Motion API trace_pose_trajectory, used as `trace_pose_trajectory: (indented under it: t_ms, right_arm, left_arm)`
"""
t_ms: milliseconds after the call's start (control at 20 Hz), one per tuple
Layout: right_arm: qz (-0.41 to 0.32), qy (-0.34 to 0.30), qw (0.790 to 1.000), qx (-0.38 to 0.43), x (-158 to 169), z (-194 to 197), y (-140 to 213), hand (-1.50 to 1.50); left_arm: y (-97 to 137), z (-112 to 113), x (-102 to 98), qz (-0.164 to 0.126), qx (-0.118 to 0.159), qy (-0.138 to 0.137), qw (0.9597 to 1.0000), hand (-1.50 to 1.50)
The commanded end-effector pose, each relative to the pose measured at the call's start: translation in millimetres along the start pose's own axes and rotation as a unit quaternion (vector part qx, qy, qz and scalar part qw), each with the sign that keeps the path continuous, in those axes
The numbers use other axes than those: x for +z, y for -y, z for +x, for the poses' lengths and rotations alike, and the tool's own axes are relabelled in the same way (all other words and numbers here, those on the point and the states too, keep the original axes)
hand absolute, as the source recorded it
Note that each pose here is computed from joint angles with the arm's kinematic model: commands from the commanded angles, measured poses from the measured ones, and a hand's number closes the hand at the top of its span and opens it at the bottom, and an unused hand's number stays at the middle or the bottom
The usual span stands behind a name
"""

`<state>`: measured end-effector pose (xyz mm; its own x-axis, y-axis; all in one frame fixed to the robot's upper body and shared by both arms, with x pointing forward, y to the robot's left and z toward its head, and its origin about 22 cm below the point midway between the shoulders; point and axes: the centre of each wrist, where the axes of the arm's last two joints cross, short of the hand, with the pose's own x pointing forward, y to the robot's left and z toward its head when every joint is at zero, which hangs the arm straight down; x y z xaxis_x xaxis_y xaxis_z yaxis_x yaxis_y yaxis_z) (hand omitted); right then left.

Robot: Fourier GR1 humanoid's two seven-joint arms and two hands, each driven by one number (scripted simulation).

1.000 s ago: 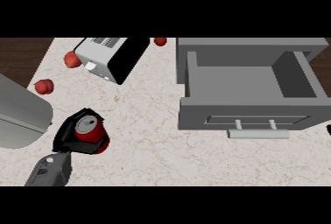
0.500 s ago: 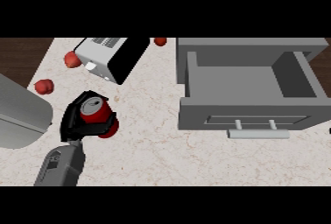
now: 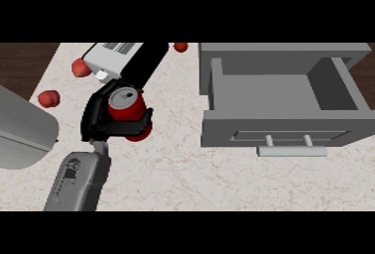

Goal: Pick up the can, place it into the drawer and close the drawer

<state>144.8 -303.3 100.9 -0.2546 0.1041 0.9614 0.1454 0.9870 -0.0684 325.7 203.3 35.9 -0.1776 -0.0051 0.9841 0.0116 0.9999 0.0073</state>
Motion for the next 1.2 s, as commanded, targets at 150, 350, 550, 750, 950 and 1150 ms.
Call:
trace_pose_trajectory:
  t_ms: [150,350,550,750,950,1150]
  right_arm:
    - [-0.005,0.003,1.0,-0.001,17,-11,18,-1.5]
    - [0.005,-0.004,1.0,-0.001,17,-13,7,-1.5]
    - [0.01,0.005,1.0,0.011,6,25,11,-1.5]
    - [-0.006,0.002,1.0,-0.004,4,-13,2,-1.5]
    - [-0.002,0.002,1.0,0.007,2,-3,13,-1.5]
    - [0.005,0.009,1.0,0.007,-11,3,2,-1.5]
  left_arm:
    - [57,62,-19,-0.037,0.006,0.004,0.9993,1.5]
    - [82,81,-43,-0.043,-0.013,0.015,0.9989,1.5]
    - [121,122,-61,-0.053,-0.026,0.02,0.9981,1.5]
    - [148,150,-72,-0.061,-0.022,0.041,0.9971,1.5]
    - [165,164,-92,-0.055,-0.028,0.037,0.9974,1.5]
    - [200,187,-90,-0.059,-0.035,0.032,0.9971,1.5]
